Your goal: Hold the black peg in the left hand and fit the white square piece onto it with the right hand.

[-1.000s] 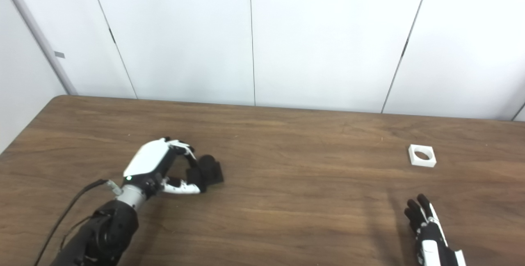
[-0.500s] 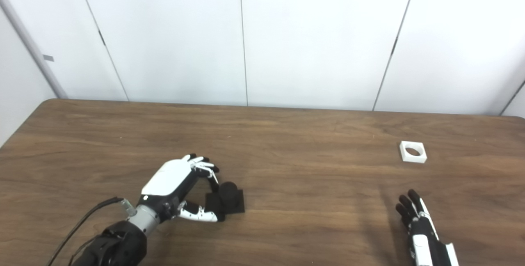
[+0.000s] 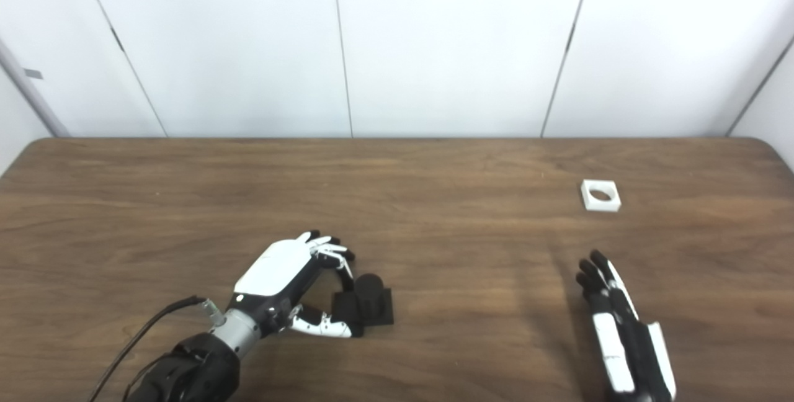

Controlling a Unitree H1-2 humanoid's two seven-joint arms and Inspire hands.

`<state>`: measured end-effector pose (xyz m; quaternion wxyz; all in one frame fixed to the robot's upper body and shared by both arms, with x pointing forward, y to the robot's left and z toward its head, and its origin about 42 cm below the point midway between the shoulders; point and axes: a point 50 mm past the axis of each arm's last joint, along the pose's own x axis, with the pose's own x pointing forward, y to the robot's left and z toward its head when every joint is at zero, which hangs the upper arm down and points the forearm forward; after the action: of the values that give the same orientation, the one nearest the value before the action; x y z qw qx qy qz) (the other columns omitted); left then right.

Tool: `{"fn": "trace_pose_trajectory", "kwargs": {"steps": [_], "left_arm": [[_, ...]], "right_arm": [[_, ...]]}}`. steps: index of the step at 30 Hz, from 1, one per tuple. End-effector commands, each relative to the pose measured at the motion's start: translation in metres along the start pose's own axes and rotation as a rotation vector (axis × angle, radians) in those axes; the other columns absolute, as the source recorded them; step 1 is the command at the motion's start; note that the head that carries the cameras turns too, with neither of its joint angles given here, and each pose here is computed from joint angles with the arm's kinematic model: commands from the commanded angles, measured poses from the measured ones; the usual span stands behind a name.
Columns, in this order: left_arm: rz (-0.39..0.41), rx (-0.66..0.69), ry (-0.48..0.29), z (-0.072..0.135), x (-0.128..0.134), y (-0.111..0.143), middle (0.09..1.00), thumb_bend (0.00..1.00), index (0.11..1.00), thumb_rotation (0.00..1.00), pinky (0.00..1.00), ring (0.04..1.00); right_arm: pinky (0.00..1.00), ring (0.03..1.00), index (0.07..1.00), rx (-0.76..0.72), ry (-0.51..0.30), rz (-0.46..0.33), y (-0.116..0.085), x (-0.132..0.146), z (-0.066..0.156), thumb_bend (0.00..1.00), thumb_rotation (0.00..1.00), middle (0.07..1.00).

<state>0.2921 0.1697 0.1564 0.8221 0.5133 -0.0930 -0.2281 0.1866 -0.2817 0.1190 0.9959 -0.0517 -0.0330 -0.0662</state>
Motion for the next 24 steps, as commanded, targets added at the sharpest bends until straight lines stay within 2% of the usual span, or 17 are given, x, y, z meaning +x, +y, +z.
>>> {"fn": "trace_pose_trajectory", "kwargs": {"steps": [1, 5, 8, 12, 14, 17, 24], "left_arm": [[-0.021, 0.019, -0.024, 0.005, 0.001, 0.001, 0.805, 0.52, 0.486, 0.06, 1.00, 0.902], [-0.046, 0.001, -0.023, 0.010, 0.002, -0.005, 0.803, 0.52, 0.485, 0.05, 1.00, 0.892], [-0.073, -0.016, -0.018, 0.013, 0.002, -0.007, 0.806, 0.52, 0.485, 0.05, 1.00, 0.892], [-0.102, -0.016, -0.007, 0.015, 0.002, -0.009, 0.804, 0.52, 0.485, 0.05, 1.00, 0.894], [-0.108, -0.019, -0.004, 0.015, 0.003, -0.010, 0.803, 0.52, 0.485, 0.05, 1.00, 0.893], [-0.114, -0.024, 0.001, 0.015, 0.003, -0.011, 0.804, 0.52, 0.485, 0.05, 1.00, 0.892], [-0.112, -0.034, 0.003, 0.011, 0.003, -0.011, 0.803, 0.52, 0.485, 0.05, 1.00, 0.894]], "right_arm": [[0.93, 0.913, 0.905, 0.028, -0.031, 0.003, 0.009, 0.005, 0.009, 0.54, 0.83, 0.905], [0.92, 0.910, 0.899, 0.027, -0.031, -0.008, 0.009, 0.007, 0.013, 0.52, 0.81, 0.899], [0.96, 0.939, 0.882, -0.010, -0.019, -0.022, 0.008, 0.008, 0.017, 0.56, 0.78, 0.909], [0.88, 0.915, 0.860, -0.042, -0.030, -0.039, 0.008, 0.011, 0.023, 0.55, 0.73, 0.908], [0.85, 0.904, 0.849, -0.053, -0.034, -0.048, 0.007, 0.012, 0.025, 0.55, 0.68, 0.904], [0.81, 0.877, 0.818, -0.075, -0.044, -0.077, 0.005, 0.015, 0.028, 0.60, 0.59, 0.871], [0.87, 0.872, 0.742, -0.172, -0.079, -0.132, -0.003, 0.029, 0.043, 0.61, 0.43, 0.831]]}}
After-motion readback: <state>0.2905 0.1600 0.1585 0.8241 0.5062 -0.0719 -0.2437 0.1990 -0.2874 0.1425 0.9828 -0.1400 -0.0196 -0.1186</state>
